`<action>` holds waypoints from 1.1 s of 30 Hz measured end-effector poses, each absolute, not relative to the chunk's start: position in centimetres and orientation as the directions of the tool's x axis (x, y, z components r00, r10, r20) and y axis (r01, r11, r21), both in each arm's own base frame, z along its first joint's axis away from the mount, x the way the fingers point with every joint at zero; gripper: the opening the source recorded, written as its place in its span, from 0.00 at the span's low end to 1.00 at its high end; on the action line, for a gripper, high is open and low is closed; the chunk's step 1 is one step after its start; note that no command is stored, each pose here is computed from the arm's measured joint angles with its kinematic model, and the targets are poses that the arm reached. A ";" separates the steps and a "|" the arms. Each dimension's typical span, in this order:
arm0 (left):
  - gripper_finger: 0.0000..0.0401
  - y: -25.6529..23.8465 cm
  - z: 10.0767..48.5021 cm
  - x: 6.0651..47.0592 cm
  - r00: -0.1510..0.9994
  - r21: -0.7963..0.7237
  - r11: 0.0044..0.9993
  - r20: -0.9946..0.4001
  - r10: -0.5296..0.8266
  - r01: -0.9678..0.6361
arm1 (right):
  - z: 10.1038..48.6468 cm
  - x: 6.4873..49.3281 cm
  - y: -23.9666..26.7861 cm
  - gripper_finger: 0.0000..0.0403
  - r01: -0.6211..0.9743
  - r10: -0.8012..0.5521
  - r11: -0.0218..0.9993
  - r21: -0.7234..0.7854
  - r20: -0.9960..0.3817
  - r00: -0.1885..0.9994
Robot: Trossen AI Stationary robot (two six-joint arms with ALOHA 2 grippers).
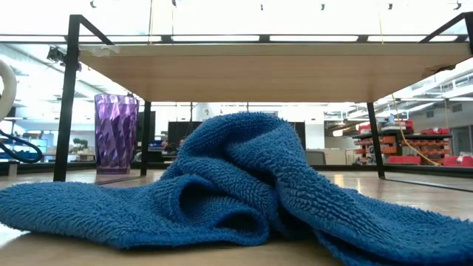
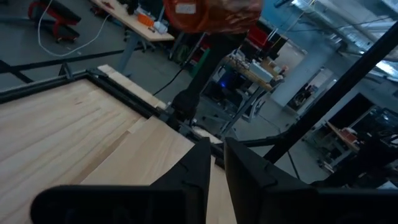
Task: Stack small to large cups/mugs on shelf
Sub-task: Put the orange cup on the shelf
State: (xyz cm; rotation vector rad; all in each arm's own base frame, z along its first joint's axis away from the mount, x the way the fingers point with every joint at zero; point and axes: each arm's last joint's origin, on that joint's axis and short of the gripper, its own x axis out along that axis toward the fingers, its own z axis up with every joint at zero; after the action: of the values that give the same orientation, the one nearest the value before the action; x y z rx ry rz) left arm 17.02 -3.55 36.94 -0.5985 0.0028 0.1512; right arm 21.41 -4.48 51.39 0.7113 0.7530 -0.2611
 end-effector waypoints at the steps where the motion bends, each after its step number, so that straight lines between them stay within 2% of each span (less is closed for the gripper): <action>1: 0.13 -3.5 37.0 17.0 0.989 -0.560 0.817 -0.040 0.141 -0.139 | 51.4 21.4 -4.7 0.02 0.458 0.052 0.716 0.527 -0.695 0.717; 5: 0.14 -3.6 37.1 17.0 0.989 -0.553 0.822 -0.035 0.141 -0.137 | 51.2 21.8 -4.9 0.02 0.470 0.151 0.616 0.632 -0.680 0.717; 11: 0.13 -3.6 37.1 17.0 0.990 -0.544 0.828 -0.029 0.141 -0.134 | 49.7 22.8 -4.2 0.02 0.549 0.193 0.537 0.641 -0.727 0.659; 25: 0.13 -3.6 37.2 17.0 0.990 -0.538 0.833 -0.025 0.141 -0.132 | 42.2 25.1 0.0 0.02 0.729 0.303 0.508 0.459 -0.887 0.348; 33: 0.13 -3.5 37.2 17.0 0.990 -0.538 0.833 -0.025 0.141 -0.132 | 41.0 23.2 1.4 0.02 0.809 0.310 0.422 0.410 -0.903 0.296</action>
State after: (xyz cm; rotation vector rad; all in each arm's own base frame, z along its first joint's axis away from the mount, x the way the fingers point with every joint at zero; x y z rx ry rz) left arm 17.02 -3.55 37.17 -0.5688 -0.0162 0.1444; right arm 23.19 1.44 41.00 1.1451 1.2810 -0.4524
